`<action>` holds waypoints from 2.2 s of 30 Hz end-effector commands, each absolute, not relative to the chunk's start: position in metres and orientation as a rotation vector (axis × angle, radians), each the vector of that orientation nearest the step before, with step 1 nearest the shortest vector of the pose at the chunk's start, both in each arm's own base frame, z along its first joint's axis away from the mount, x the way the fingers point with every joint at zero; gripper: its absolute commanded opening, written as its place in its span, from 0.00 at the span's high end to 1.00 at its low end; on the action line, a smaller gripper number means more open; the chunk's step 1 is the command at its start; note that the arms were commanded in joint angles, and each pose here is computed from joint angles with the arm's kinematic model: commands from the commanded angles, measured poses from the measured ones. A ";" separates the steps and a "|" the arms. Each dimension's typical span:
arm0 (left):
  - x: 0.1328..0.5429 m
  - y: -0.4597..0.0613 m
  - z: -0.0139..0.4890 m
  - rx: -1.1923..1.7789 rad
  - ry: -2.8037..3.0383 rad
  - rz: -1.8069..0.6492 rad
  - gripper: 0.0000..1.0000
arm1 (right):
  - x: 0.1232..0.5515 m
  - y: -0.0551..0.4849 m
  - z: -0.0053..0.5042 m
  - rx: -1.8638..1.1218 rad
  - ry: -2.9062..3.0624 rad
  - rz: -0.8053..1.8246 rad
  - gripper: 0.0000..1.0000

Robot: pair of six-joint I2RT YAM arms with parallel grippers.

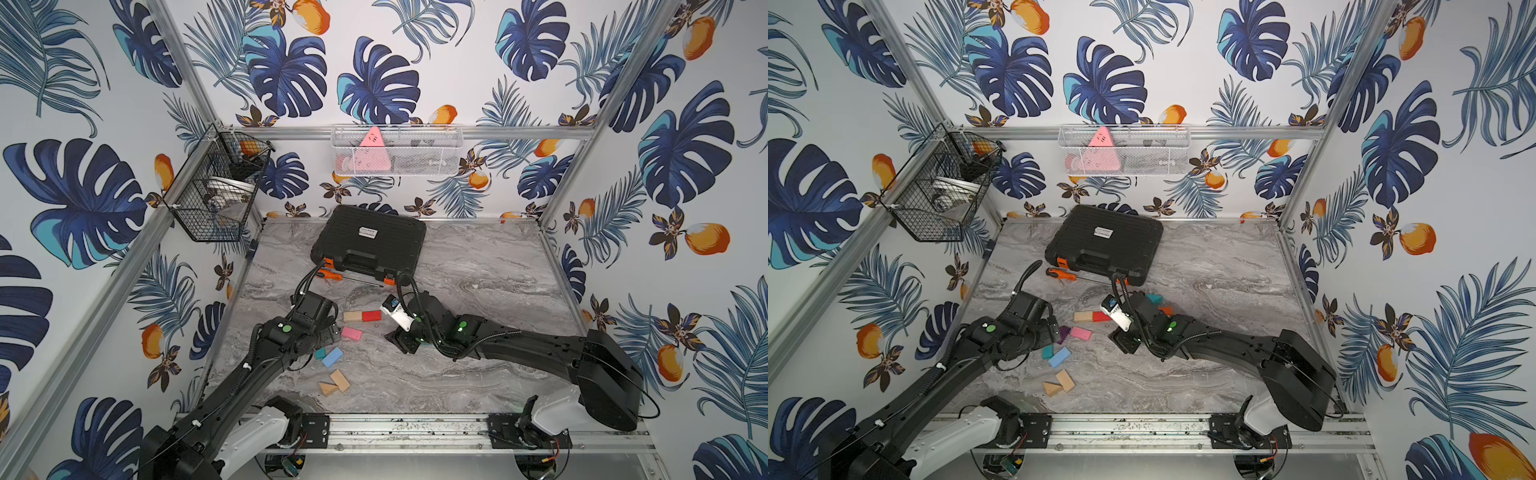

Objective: Assemble a piece of candy with building blocks
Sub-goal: Pick up the building block from the center of the board.

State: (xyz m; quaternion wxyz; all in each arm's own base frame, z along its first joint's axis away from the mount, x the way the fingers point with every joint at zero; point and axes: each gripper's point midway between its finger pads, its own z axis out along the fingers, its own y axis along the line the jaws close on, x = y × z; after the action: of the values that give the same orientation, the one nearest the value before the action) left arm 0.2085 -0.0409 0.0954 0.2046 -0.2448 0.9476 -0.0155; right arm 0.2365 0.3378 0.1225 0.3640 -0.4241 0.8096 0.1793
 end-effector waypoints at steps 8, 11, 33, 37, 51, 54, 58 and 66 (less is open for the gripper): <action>0.208 -0.057 0.047 -0.918 2.658 -0.150 0.06 | 0.255 0.333 0.134 -0.927 2.043 0.468 0.35; 0.210 -0.061 0.039 -0.940 2.678 -0.147 0.05 | 0.254 0.336 0.129 -0.943 2.055 0.473 0.35; 0.193 -0.064 0.014 -0.938 2.758 0.111 0.06 | 0.246 0.341 0.130 -0.984 2.047 0.526 0.34; 0.189 -0.065 0.007 -0.930 2.775 0.129 0.06 | 0.247 0.341 0.130 -0.981 2.045 0.525 0.34; 0.188 -0.082 0.000 -0.845 2.781 0.142 0.30 | 0.245 0.340 0.132 -0.980 2.048 0.531 0.34; 0.188 -0.082 -0.002 -0.842 2.777 0.137 0.34 | 0.245 0.338 0.132 -0.976 2.045 0.530 0.34; 0.188 -0.084 -0.003 -0.830 2.777 0.119 0.43 | 0.247 0.338 0.132 -0.973 2.044 0.513 0.34; 0.207 -0.088 0.036 -0.720 2.712 0.064 0.48 | 0.260 0.318 0.138 -0.837 2.044 0.478 0.34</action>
State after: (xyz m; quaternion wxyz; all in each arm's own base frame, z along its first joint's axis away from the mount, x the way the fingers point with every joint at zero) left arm 0.2052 -0.0880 0.0235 0.1594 -0.2719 0.9488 0.0221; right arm 0.2470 0.3240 0.1259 0.3969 -0.3748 0.8159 0.1902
